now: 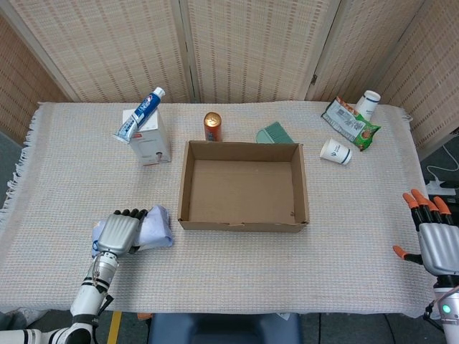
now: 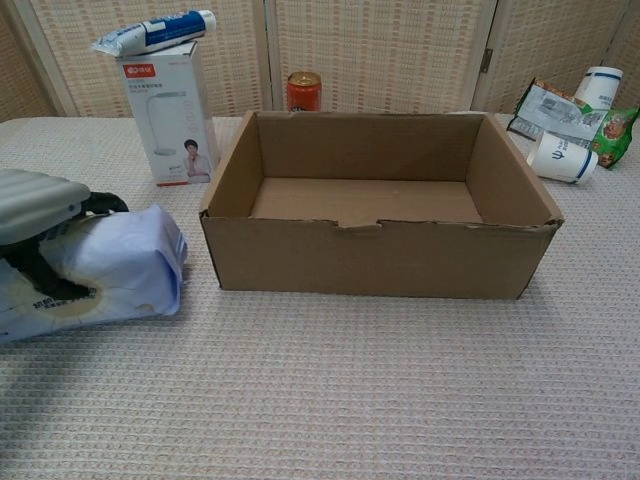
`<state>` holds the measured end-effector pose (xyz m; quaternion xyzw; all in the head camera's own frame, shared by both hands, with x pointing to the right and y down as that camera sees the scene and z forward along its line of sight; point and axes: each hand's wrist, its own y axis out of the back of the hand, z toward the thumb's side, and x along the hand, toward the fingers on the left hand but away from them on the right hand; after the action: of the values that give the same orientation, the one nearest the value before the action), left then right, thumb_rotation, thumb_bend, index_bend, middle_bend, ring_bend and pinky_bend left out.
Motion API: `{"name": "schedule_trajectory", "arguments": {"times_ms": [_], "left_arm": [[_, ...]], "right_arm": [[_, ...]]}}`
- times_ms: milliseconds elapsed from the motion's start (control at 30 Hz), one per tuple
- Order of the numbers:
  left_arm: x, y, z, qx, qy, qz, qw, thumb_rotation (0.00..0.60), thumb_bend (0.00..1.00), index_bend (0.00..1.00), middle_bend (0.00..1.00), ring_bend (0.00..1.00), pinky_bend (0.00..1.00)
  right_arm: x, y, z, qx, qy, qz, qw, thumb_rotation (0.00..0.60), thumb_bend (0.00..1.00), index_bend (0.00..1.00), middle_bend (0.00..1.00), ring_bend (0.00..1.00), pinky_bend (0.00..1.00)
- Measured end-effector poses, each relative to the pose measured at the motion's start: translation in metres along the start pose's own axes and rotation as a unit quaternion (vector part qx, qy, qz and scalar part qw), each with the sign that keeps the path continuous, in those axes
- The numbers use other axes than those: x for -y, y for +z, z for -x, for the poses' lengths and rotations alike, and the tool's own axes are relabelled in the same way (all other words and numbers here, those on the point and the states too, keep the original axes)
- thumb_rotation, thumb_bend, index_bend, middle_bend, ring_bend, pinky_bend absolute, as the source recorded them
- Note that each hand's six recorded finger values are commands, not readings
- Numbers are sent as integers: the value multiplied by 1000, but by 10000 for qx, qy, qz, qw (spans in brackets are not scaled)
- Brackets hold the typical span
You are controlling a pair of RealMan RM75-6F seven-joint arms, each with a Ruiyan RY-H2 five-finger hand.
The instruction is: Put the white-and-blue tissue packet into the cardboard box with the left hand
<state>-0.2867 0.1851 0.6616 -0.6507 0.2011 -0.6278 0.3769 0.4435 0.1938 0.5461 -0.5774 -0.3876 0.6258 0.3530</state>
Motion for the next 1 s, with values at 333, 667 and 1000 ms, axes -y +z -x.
{"name": "schedule_trajectory", "arguments": {"times_ms": [333, 667, 1000], "left_arm": [[-31, -19, 14, -174, 250, -299, 9991, 600, 307, 430, 605, 524, 646], [-99, -40, 16, -480, 904, -902, 9906, 600, 307, 432, 609, 528, 650], [-142, 6, 9, -7, 1279, -973, 9870, 600, 308, 434, 605, 529, 650]], "right_arm": [[-1, -1, 0, 14, -13, 8, 10000, 600, 3, 45, 0, 0, 0], [-1, 0, 0, -2, -13, 7, 10000, 600, 2, 45, 0, 0, 0], [-2, -2, 0, 43, -20, 27, 10000, 600, 3, 45, 0, 0, 0]]}}
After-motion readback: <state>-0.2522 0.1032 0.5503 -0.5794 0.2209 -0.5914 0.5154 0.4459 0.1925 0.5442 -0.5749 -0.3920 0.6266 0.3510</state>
